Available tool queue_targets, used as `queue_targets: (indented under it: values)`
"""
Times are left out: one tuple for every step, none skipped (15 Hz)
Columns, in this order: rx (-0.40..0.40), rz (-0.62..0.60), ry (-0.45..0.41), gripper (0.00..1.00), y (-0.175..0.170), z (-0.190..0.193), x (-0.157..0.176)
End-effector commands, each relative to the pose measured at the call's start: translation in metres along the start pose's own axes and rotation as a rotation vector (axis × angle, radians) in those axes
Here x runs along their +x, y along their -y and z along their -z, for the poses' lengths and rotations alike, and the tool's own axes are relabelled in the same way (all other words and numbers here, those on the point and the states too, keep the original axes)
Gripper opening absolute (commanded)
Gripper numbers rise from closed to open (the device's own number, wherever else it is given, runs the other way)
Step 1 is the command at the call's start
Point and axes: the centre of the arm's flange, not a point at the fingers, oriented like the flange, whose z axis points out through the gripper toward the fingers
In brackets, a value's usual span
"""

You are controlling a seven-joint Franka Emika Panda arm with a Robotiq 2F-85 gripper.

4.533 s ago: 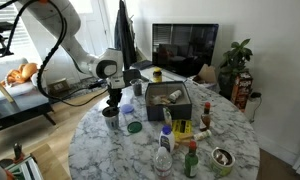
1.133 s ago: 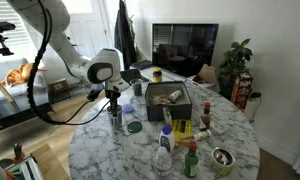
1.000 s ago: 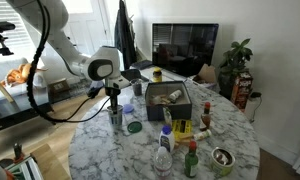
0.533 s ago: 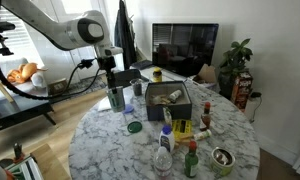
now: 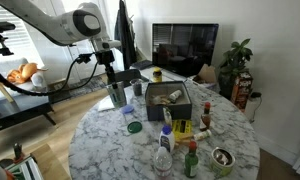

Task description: Remove the silver cup from the clear cup then pour the contents in the silver cup into the box

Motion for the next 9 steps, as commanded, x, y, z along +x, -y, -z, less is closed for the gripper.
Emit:
queue_targets:
  values:
    - [-0.094,0.032,-0.175,0.01,0.009,0.045,0.023]
    - [-0.118,0.047,-0.226,0.01,0.014,0.058,0.030]
    - [-0.142,0.059,-0.275,0.01,0.021,0.071,0.039]
    - [-0.167,0.068,-0.328,0.01,0.028,0.082,0.046]
    - [-0.195,0.072,-0.378,0.01,0.038,0.091,0.055]
    - [-0.220,0.082,-0.430,0.01,0.046,0.101,0.062]
    - [-0.254,0.097,-0.476,0.01,0.055,0.103,0.069]
    - [-0.286,0.110,-0.522,0.01,0.063,0.107,0.075]
    - [-0.325,0.134,-0.559,0.01,0.070,0.105,0.081]
